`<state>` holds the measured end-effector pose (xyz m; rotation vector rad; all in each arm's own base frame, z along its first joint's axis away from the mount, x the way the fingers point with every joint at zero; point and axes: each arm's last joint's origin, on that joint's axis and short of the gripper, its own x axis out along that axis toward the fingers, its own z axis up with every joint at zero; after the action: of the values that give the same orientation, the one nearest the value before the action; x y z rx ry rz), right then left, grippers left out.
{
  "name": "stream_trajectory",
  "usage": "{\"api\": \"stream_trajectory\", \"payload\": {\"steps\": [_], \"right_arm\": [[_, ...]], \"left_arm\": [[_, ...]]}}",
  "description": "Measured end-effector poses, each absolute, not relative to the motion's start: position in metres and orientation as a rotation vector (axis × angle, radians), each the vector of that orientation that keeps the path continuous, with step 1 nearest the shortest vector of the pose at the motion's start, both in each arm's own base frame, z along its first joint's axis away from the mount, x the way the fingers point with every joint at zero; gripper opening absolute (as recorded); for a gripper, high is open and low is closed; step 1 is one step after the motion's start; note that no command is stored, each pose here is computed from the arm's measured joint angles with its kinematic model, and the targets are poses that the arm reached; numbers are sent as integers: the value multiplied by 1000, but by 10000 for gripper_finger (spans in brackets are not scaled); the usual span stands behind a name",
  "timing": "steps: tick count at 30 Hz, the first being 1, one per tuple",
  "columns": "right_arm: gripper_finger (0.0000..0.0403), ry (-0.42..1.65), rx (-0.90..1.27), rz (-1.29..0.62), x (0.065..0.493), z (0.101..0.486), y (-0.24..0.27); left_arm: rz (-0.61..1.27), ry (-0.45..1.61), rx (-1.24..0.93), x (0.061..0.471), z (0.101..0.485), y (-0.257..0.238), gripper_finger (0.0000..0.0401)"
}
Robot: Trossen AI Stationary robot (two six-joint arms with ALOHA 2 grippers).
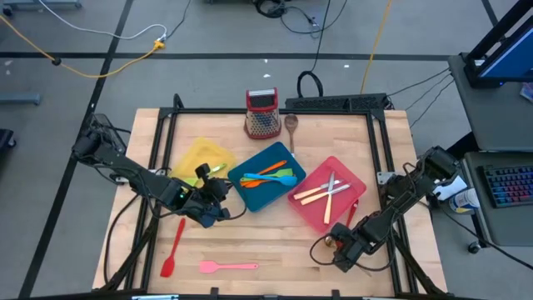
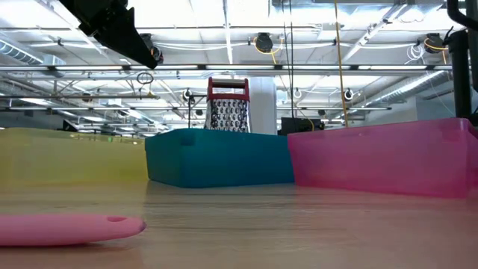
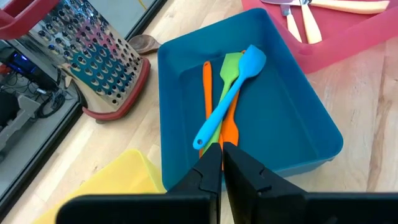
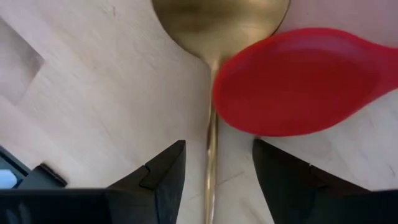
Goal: Pick & Place Kitchen Items
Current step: Put the gold serving spoon into the yellow bin
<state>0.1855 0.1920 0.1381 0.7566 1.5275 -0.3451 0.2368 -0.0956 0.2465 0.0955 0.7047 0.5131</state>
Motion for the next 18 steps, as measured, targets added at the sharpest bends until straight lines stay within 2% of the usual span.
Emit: {"api": "stream_trajectory", "payload": {"steps": [5, 13, 18], "right_arm": [[165, 1550, 710, -358, 184, 132, 193], [72, 1563, 713, -433, 182, 127, 191], [32, 1559, 714, -421, 183, 127, 191]], "left_arm": [[513, 704, 94, 237, 247, -96, 21], [515, 703, 88, 237, 246, -96, 21], [515, 703, 88, 237, 246, -96, 21]]}}
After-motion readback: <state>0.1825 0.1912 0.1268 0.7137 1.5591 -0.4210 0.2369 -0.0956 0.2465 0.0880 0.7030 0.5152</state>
